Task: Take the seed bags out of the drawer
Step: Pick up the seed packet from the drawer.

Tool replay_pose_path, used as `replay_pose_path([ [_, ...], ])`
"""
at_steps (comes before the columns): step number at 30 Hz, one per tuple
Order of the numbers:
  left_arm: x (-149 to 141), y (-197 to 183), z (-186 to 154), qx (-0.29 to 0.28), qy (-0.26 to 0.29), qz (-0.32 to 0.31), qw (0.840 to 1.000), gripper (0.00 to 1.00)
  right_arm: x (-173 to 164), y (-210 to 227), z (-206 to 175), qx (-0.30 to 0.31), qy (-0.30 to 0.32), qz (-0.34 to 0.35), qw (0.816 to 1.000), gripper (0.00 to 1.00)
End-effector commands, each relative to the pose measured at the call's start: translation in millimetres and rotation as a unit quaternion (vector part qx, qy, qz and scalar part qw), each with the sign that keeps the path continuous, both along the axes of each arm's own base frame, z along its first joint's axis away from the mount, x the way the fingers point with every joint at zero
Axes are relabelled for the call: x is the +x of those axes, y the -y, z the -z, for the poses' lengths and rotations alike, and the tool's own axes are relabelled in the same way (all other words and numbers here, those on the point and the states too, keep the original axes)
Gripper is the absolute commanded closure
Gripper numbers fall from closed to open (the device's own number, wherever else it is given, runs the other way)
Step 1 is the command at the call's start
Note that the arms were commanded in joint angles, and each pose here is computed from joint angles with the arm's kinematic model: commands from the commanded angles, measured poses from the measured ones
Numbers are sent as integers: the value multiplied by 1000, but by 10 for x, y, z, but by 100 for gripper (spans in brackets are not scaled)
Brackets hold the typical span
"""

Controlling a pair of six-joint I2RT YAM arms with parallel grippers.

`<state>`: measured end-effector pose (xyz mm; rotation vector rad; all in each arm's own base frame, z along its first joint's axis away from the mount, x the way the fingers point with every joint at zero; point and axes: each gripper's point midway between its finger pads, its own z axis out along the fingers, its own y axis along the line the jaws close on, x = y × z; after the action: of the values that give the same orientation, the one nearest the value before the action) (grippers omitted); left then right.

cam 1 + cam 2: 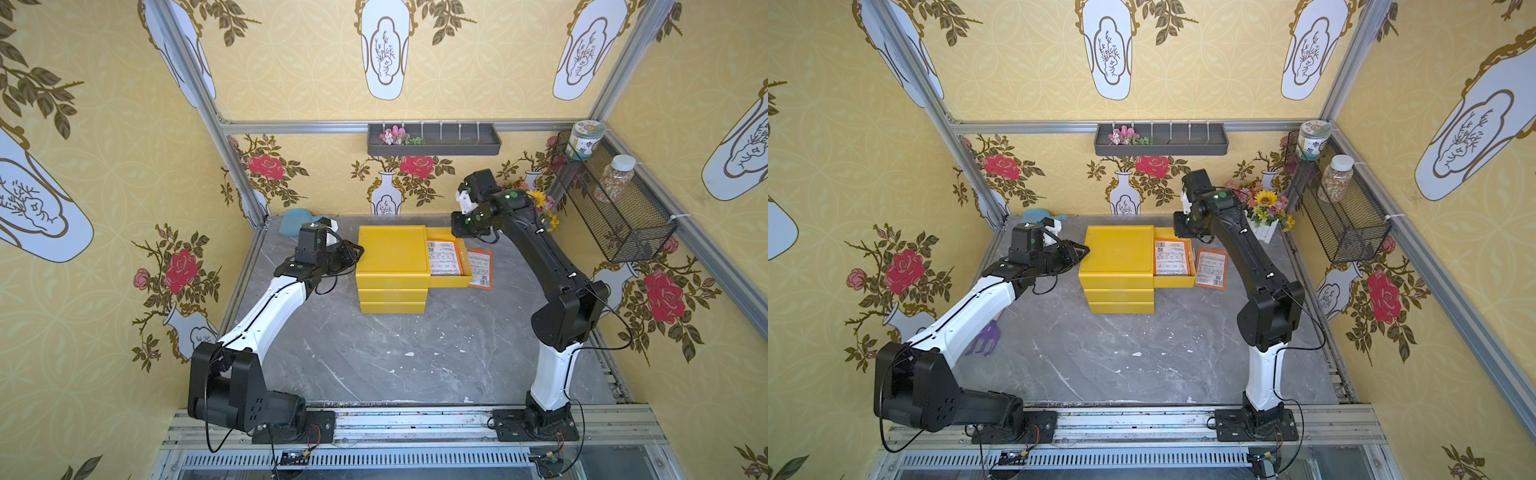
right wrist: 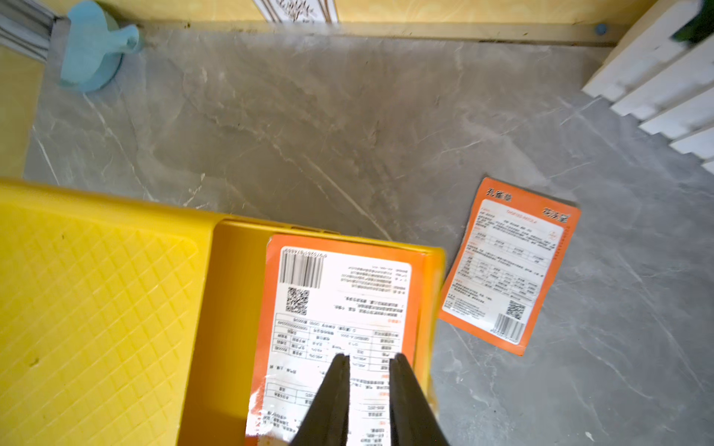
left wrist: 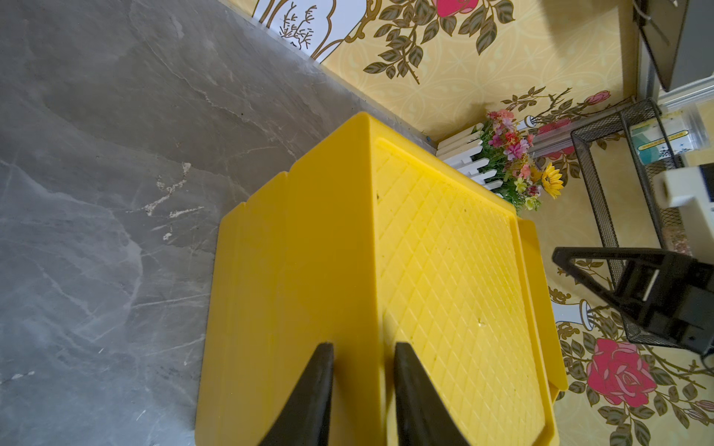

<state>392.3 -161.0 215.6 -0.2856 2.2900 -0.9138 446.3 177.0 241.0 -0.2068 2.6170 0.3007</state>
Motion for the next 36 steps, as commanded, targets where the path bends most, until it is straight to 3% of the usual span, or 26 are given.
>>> replay_pose_path([
  [1,-296,-107,449,39,-98,-1,994,69,-75,-86,74,0,-11,4,1000,77],
  [20,-323,-113,466,40,-99,-1,994,69,-164,-374,686,-35,-68,-17,997,79],
  [28,-328,-112,490,40,-101,0,994,69,-216,-674,747,32,-90,-38,995,79],
  [36,-332,-108,510,38,-103,-1,994,69,-189,-775,549,105,-90,-29,990,77],
])
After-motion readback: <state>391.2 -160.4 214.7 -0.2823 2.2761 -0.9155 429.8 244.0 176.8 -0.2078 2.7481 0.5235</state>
